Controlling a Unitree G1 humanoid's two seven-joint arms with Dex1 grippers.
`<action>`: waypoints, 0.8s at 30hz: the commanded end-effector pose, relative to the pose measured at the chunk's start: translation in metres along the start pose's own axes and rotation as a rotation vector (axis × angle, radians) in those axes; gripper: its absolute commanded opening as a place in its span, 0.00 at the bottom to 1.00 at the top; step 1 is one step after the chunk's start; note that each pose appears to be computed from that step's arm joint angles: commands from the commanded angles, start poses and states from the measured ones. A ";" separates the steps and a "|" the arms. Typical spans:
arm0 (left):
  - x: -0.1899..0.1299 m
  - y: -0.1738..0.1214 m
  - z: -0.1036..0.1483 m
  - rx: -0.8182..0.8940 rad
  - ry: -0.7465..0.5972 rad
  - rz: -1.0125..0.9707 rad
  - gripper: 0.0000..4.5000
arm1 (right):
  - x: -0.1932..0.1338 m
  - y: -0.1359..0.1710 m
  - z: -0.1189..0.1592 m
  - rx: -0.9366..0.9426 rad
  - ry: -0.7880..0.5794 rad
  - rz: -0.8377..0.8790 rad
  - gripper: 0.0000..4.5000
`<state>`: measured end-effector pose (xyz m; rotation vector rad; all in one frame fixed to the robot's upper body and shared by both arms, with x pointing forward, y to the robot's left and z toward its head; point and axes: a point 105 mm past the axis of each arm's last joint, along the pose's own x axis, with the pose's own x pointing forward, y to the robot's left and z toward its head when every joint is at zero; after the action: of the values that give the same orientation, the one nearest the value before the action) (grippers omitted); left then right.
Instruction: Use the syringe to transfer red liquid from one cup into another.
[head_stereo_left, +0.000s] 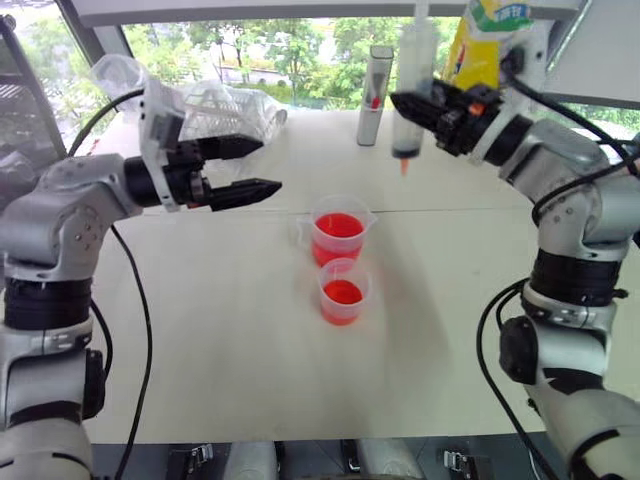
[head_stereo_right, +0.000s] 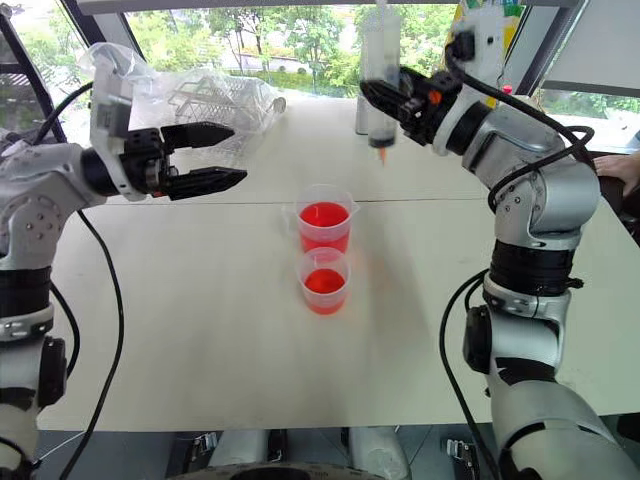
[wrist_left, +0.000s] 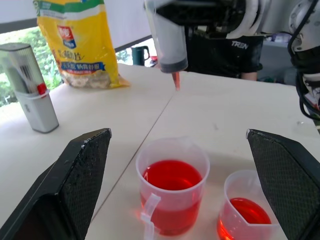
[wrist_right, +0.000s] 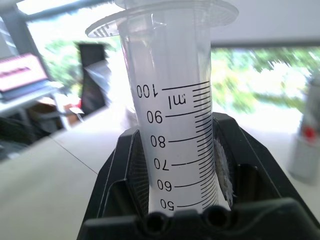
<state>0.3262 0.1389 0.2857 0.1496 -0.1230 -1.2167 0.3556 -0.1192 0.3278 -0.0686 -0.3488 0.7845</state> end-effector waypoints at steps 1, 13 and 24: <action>0.002 0.003 0.016 0.071 -0.016 -0.019 1.00 | 0.001 0.012 -0.006 -0.036 -0.093 0.038 0.31; 0.012 0.004 0.022 0.097 -0.014 -0.061 1.00 | 0.011 0.042 -0.077 0.048 -0.127 0.035 0.31; 0.036 0.006 0.022 0.118 -0.030 -0.101 1.00 | 0.009 0.066 -0.119 0.067 -0.050 0.071 0.31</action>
<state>0.3422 0.1091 0.2954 0.1975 -0.1643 -1.3080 0.3590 -0.0585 0.1970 0.0226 -0.3174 0.8700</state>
